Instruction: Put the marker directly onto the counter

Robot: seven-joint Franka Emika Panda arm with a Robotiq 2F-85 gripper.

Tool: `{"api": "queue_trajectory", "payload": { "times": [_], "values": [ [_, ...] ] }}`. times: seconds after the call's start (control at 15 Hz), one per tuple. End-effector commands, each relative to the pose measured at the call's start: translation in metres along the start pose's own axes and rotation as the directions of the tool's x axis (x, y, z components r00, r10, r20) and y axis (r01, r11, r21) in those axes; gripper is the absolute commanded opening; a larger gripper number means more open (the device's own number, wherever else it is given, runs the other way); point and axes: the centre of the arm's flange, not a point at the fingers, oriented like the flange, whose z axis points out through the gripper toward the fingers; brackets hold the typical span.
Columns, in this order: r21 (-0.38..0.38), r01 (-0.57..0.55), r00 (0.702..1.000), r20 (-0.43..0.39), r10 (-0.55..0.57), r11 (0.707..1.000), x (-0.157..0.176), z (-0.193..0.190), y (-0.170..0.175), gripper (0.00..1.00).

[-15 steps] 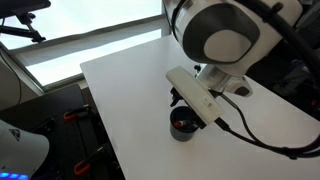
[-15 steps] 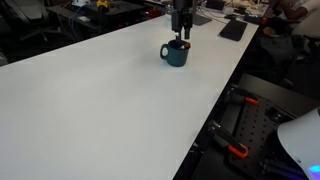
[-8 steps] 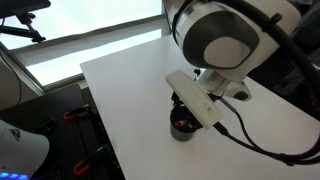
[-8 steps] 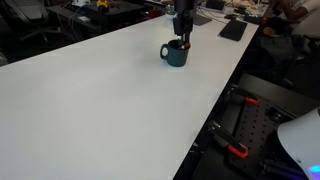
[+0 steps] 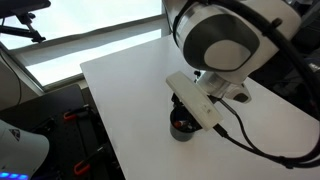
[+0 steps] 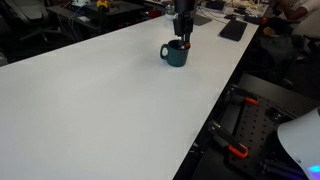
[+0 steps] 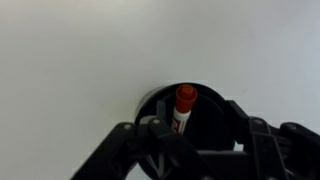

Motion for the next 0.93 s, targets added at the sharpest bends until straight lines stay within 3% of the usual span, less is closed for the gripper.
{"api": "queue_trajectory", "payload": {
  "times": [0.0, 0.33, 0.53, 0.6, 0.73, 0.87],
  "values": [
    [0.019, 0.002, 1.000, -0.006, -0.002, 1.000, 0.0041, -0.0049, 0.0013, 0.37],
    [0.022, 0.005, 1.000, -0.007, -0.005, 1.000, 0.0038, -0.0048, 0.0010, 0.00],
    [0.023, 0.006, 1.000, -0.011, -0.006, 1.000, 0.0053, -0.0065, 0.0011, 0.00],
    [0.025, 0.008, 1.000, -0.009, -0.008, 1.000, 0.0055, -0.0063, 0.0008, 0.29],
    [0.025, 0.010, 1.000, -0.007, -0.010, 1.000, 0.0059, -0.0056, 0.0002, 0.35],
    [0.023, 0.020, 1.000, -0.006, -0.020, 1.000, 0.0064, -0.0048, -0.0001, 0.50]
  ]
}}
